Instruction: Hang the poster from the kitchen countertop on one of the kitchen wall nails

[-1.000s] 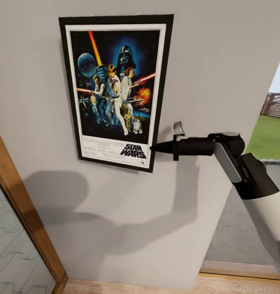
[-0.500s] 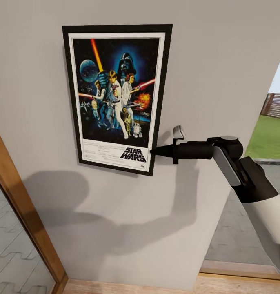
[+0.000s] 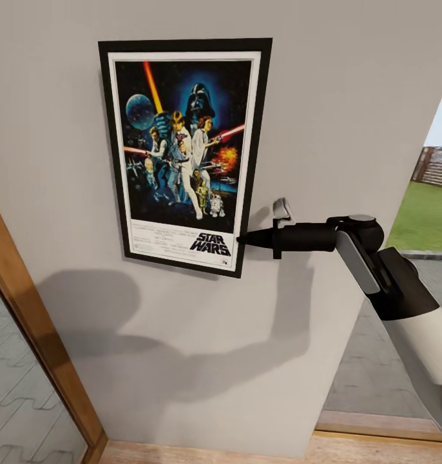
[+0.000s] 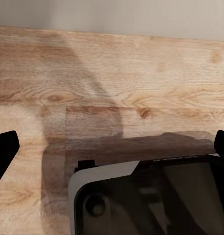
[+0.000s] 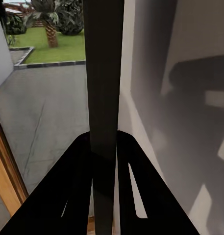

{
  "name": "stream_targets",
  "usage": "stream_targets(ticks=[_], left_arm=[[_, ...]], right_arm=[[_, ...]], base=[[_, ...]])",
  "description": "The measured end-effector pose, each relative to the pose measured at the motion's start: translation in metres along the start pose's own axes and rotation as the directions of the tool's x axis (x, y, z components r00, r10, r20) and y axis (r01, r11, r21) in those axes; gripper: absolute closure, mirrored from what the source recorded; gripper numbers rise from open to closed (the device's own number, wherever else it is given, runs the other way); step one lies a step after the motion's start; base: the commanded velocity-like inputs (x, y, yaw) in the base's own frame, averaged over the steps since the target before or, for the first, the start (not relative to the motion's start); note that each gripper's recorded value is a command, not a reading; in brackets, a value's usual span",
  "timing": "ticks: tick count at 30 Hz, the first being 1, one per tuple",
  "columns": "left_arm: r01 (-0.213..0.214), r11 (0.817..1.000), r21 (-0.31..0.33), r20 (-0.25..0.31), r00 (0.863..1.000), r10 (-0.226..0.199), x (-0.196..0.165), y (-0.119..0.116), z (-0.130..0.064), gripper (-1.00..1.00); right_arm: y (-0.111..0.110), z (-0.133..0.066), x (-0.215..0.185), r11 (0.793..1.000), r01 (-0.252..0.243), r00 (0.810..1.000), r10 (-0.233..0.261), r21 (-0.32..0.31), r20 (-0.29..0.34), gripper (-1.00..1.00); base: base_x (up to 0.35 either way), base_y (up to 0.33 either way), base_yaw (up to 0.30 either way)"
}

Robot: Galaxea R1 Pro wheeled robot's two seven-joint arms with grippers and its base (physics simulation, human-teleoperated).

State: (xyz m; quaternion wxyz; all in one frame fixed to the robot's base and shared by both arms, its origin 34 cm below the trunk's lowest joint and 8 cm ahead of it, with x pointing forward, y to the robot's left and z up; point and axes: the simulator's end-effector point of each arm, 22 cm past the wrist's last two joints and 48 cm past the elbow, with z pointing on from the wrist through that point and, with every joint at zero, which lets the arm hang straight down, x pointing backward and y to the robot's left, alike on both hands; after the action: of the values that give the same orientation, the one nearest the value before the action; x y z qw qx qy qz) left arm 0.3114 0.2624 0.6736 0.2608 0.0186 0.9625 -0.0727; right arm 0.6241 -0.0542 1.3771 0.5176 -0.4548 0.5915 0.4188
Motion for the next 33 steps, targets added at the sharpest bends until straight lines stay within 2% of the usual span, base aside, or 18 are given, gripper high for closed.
stream_targets(ticks=[33], left_arm=[[0.0,1.0,0.0,0.001,1.0,0.0,-0.0002,0.0,0.0,-1.0]], right_arm=[[0.0001,0.0001,-0.0001,1.0,0.001,1.0,-0.001,0.0,0.0,1.0]], base=[[0.0,0.016,0.0]])
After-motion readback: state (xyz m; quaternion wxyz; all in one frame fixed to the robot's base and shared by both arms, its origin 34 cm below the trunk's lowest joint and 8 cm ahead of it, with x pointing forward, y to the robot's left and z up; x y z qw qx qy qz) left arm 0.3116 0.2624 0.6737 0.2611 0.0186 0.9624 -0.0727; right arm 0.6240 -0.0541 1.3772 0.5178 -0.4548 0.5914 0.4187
